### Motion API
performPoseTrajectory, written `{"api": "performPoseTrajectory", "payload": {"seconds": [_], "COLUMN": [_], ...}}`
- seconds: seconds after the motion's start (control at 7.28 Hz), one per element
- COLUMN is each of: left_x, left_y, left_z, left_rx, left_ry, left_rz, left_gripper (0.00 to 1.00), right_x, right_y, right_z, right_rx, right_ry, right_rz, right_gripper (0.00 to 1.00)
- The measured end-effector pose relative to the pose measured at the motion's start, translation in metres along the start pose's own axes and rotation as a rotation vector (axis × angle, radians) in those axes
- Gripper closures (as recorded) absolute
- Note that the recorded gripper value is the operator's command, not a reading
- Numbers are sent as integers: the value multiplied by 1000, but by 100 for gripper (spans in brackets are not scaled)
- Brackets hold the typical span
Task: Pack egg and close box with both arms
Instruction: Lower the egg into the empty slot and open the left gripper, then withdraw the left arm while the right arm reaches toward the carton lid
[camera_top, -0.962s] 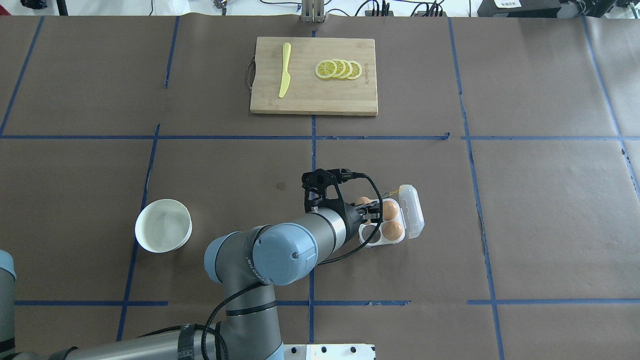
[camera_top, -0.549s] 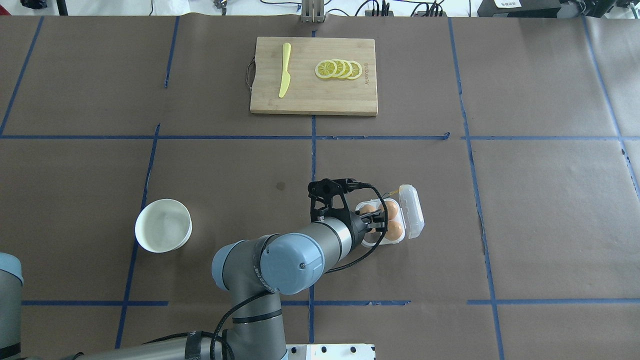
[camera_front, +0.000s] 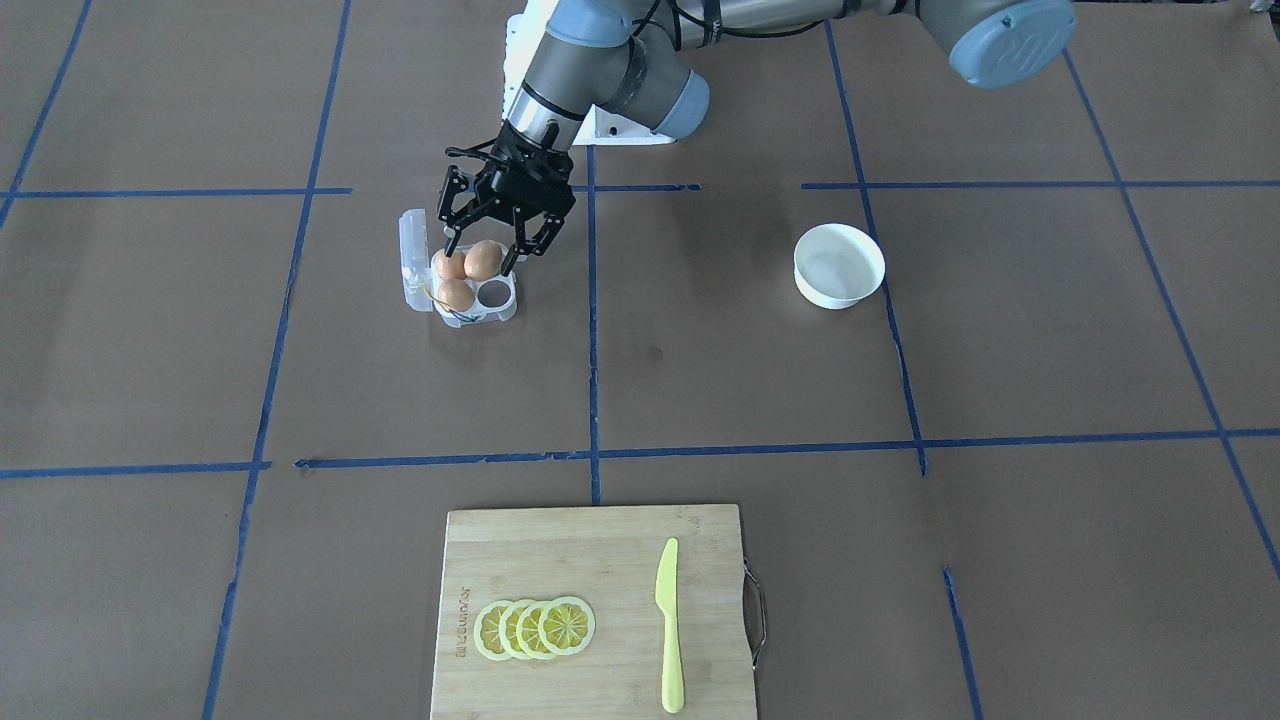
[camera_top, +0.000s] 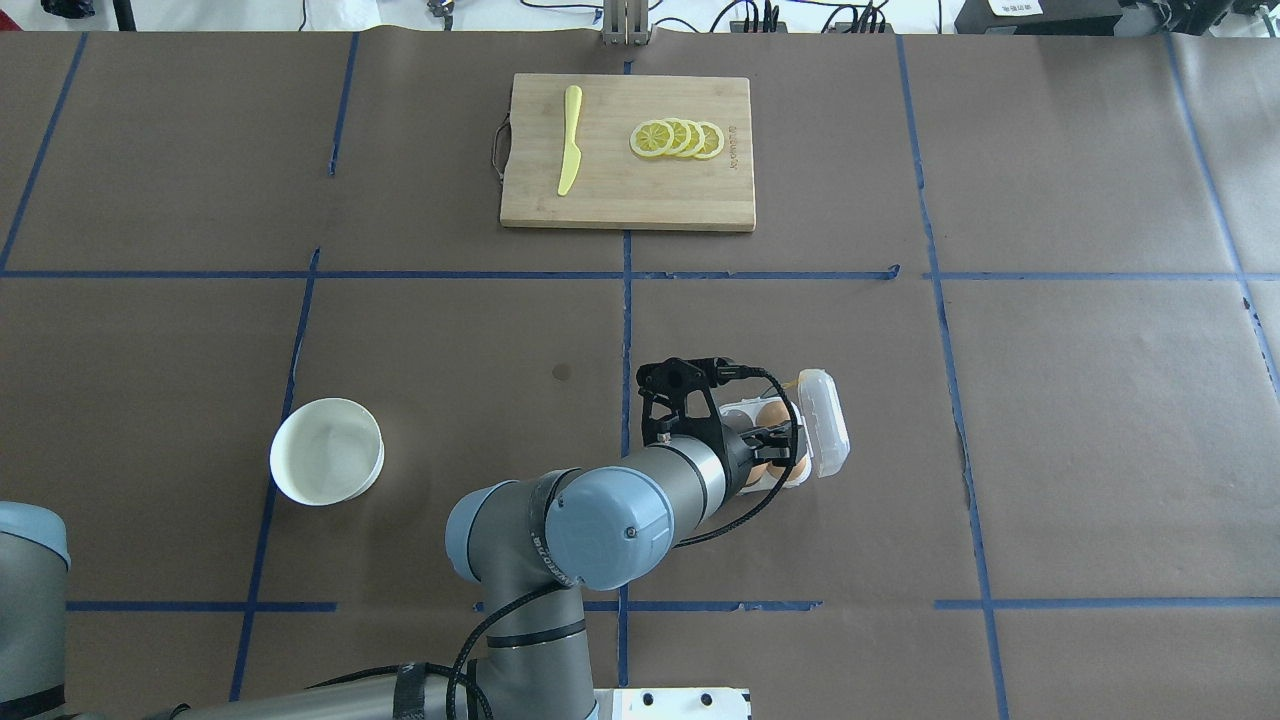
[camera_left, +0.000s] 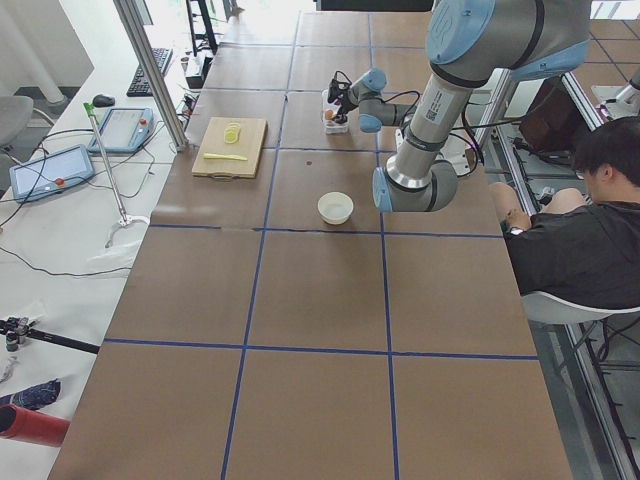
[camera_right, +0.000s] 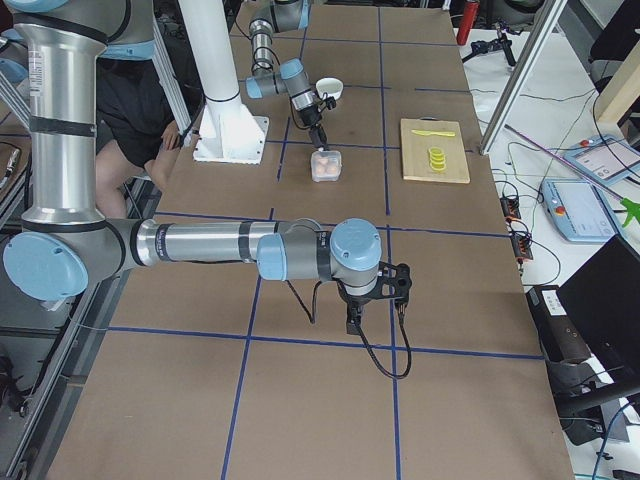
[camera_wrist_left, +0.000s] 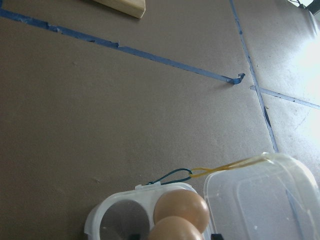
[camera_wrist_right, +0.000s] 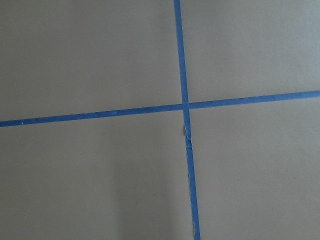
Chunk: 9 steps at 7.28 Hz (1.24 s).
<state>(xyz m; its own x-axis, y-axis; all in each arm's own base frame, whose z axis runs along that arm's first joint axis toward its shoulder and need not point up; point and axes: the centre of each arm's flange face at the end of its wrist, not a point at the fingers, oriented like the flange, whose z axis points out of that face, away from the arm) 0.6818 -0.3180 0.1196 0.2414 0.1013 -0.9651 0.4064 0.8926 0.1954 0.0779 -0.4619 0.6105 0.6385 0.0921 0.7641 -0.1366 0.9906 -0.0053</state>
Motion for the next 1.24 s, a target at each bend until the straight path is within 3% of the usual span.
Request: {"api": "performPoseTrajectory", "payload": {"seconds": [0.41,0.69,1.1,1.24], "left_x": [15,-3,-32,-42], "left_y": [-23,-58,-127,-153], "left_z": [-31,-53,-91,-108], "left_rx": [-3,-45,-77,-104], "left_ry": [67,79,-71,-132], "left_rz": [18,32,163,209], "left_gripper": [1,1,1,1], "right_x": [-1,-11,-102,-133], "right_y": [-1,-2,2,10], "right_z": [-1,-4,-1,16], "right_rx": [2,6,25,51], "right_ry": [0,-16,-45,-53], "right_rz": [-3,-10,-3,15], "right_gripper": [0,0,3,13]}}
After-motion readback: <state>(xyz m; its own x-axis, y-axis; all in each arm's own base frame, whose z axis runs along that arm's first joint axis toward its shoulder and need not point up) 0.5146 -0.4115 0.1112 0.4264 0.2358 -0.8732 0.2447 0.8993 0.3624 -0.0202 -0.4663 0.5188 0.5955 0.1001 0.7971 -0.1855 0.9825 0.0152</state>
